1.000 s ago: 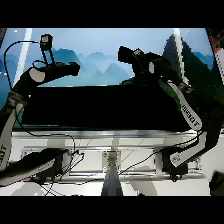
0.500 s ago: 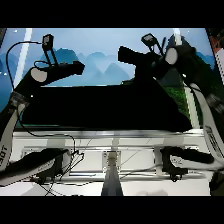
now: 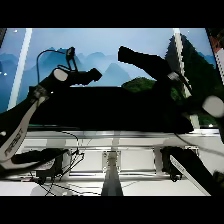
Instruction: Fold the clothes and pants, and hang the long-sleeved shirts on hangers.
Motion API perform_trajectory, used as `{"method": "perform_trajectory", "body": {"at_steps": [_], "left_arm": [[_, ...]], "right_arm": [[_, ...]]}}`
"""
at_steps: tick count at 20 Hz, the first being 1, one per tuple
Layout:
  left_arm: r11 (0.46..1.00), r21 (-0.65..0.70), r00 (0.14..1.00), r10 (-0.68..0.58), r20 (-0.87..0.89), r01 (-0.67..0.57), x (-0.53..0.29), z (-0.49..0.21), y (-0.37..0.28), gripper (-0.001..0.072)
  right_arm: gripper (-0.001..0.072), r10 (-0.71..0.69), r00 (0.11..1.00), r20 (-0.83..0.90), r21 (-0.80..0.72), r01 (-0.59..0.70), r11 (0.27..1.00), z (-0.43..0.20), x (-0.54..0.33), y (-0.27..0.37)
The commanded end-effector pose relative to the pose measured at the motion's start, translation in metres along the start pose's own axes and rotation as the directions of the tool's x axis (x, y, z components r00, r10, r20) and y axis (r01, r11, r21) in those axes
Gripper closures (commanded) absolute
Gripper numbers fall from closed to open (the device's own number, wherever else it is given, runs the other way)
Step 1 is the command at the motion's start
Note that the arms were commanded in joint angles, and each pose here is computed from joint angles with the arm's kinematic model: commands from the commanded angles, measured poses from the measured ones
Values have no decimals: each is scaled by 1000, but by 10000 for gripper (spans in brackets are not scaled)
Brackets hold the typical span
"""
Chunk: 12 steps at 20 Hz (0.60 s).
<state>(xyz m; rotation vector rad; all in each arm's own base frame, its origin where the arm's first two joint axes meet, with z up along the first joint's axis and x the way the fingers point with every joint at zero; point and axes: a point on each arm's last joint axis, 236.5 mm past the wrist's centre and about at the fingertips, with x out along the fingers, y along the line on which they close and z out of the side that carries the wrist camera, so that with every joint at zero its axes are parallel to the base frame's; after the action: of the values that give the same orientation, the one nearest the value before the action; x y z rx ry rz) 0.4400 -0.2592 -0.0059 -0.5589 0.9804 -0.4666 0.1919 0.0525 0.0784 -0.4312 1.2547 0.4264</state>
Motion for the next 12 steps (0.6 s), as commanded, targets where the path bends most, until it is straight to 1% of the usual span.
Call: {"method": "perform_trajectory", "body": {"at_steps": [1,3,5,9,12], "left_arm": [[999,-14,999,-47,-27,47,34,9,-21,157],[998,-2,997,-68,-22,68,47,17,-33,157],[997,13,996,-81,-30,81,59,16,-42,156],[996,25,994,-88,-59,90,76,-1,-52,154],[989,-56,984,-143,-103,138,88,-24,-70,150]], "right_arm": [[688,-106,993,-48,-96,101,990,-59,-28,-10],[688,-198,978,-68,-160,185,970,-80,-40,-26],[688,-277,959,-60,-148,266,952,-89,-50,-42],[687,-310,950,-29,-144,303,942,-83,-53,-49],[687,-345,935,81,-142,354,925,-57,-56,-57]]}}
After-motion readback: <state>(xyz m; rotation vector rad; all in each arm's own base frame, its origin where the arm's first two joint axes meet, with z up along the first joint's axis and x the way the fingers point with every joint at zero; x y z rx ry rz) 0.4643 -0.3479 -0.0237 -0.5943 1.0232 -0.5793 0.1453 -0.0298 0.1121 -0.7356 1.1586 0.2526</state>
